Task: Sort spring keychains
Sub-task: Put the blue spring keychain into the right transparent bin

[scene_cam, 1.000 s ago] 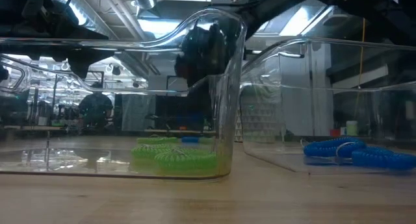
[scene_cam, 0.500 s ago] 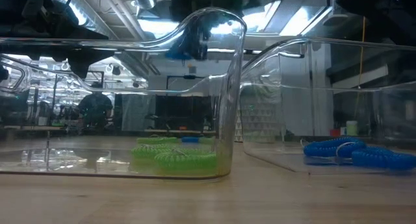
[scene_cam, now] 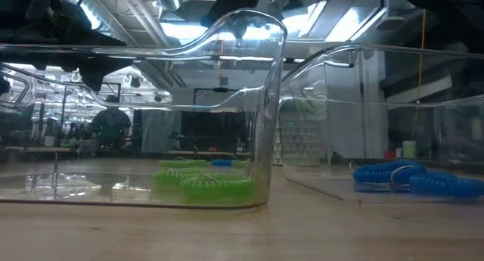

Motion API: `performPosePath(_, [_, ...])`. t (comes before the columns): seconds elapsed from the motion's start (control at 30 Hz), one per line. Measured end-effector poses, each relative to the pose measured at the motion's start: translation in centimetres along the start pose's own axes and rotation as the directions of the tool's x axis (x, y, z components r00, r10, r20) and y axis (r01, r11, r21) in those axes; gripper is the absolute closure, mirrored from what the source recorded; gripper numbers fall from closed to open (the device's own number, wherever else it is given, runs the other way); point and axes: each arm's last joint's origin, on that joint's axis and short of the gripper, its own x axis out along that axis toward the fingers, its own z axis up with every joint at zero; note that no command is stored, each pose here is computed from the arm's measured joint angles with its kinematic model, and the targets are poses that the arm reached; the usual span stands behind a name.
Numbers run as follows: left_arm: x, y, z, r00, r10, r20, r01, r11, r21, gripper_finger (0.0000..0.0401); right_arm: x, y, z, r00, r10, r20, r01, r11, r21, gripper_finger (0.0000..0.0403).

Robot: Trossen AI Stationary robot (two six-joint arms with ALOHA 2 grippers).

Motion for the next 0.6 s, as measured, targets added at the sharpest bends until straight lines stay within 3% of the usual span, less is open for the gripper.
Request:
performPosePath(0.3, [0.0,0.0,0.0,1.0,0.0,0.0,0.0,1.0,-0.001,0.0223,0.3,3.3,-0.9,0.961,0.259,-0.095,-0.267,0.959,-0.096,0.0396])
performPosePath(0.6, [0.0,0.0,0.0,1.0,0.0,0.0,0.0,1.0,0.0,0.0223,0.7,6.1,-2.3,0.893,0.383,-0.237,-0.417,0.902,-0.112,0.0396])
